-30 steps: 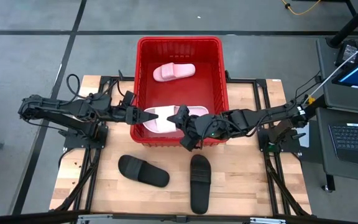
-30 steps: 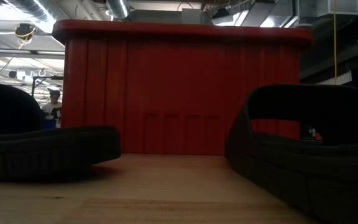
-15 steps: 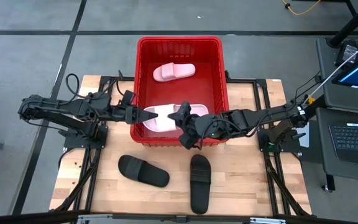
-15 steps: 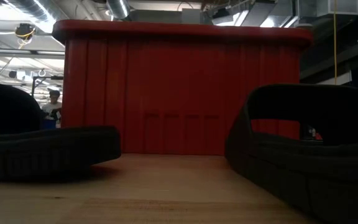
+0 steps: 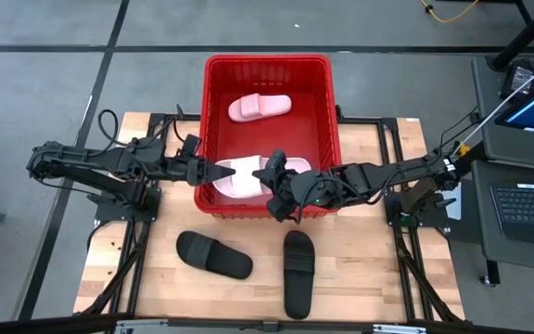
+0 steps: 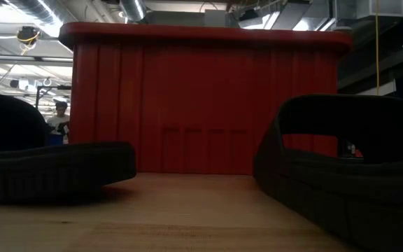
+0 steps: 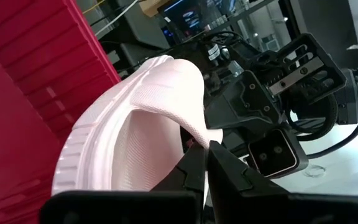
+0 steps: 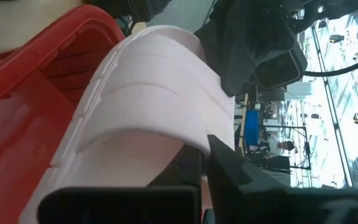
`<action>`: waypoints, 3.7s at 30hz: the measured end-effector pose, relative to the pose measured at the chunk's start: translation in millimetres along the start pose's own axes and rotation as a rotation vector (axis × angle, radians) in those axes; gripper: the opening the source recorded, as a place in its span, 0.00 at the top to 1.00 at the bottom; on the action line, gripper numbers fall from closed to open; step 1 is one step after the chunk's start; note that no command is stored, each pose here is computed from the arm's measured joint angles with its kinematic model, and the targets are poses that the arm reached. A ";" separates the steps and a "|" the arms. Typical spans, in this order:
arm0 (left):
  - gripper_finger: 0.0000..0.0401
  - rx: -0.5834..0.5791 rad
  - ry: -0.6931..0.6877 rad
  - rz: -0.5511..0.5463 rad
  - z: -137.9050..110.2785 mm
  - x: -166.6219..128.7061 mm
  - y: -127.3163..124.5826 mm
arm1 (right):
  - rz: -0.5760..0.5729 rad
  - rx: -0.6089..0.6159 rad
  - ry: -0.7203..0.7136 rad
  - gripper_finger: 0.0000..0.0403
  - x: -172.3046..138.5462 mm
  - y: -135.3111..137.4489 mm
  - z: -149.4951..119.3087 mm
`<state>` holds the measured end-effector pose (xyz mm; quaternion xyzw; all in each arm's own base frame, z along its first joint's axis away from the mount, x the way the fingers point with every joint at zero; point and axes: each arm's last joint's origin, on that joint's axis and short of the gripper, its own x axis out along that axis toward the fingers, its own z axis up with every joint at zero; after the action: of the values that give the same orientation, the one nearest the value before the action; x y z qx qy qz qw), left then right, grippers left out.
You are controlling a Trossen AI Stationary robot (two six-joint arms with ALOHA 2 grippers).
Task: Pick and place slides into bin
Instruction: Put the pink slide into the bin
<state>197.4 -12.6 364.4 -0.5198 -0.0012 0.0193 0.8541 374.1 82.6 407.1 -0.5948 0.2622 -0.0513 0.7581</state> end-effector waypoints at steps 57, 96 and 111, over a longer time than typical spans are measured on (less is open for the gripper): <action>0.99 1.118 -0.324 0.206 34.1 -34.7 -9.2 | 0.069 0.231 0.068 0.97 43.9 -42.7 -114.3; 0.99 1.250 -0.447 0.744 41.5 -40.5 1.7 | 0.329 0.184 0.015 0.97 170.7 6.2 -243.3; 0.99 1.191 -0.496 0.817 43.0 -42.3 2.7 | 0.414 0.130 -0.045 0.97 200.8 35.1 -266.9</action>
<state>154.0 25.3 382.5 0.0892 0.0101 0.4472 0.8899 415.5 -219.1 265.5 -0.4790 0.3579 0.1019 0.7950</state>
